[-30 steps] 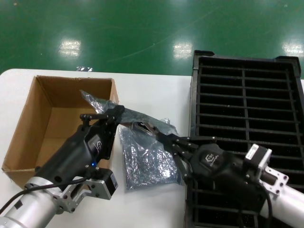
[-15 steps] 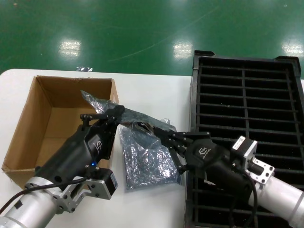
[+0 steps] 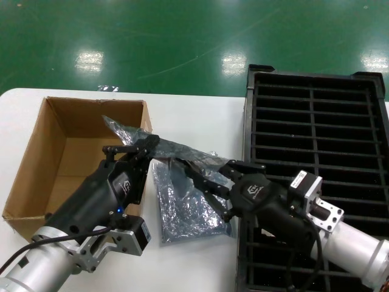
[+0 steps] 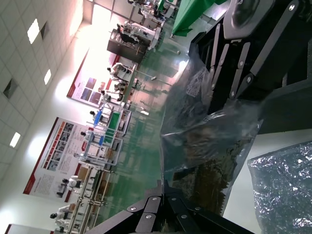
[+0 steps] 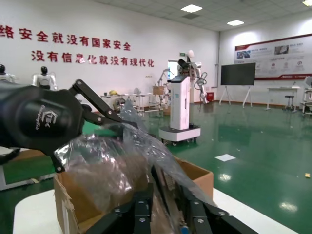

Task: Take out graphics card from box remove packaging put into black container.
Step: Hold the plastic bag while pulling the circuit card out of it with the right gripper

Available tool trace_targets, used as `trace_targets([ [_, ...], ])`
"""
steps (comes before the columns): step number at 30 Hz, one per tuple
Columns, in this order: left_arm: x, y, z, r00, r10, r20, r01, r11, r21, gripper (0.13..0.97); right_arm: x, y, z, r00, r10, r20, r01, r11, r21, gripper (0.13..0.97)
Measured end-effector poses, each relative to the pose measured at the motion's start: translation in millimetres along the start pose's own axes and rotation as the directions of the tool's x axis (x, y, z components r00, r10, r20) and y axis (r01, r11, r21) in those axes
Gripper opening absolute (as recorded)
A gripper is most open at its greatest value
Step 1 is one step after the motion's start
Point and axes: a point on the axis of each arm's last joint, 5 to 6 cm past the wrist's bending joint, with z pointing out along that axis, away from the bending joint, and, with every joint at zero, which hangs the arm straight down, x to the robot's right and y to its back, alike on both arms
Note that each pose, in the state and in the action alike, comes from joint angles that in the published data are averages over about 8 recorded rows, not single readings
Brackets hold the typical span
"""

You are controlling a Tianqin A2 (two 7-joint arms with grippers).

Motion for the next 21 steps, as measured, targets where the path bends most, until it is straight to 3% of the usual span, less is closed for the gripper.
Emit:
trace_targets([
  [5, 0.0, 0.0, 0.0, 1.000, 0.000, 0.000, 0.000, 1.000, 0.000, 0.139, -1.8, -1.9, 5.8, 1.000, 0.005, 0.008, -0.005, 1.000, 0.013, 0.242],
  [13, 0.0, 0.0, 0.0, 1.000, 0.000, 0.000, 0.000, 1.000, 0.000, 0.139, -3.9, -2.7, 17.6, 0.999, 0.043, 0.011, -0.043, 0.999, 0.029, 0.331],
  [21, 0.0, 0.0, 0.0, 1.000, 0.000, 0.000, 0.000, 1.000, 0.000, 0.139, -4.8, -1.4, 25.7, 0.998, 0.060, 0.005, -0.061, 0.998, 0.032, 0.282],
])
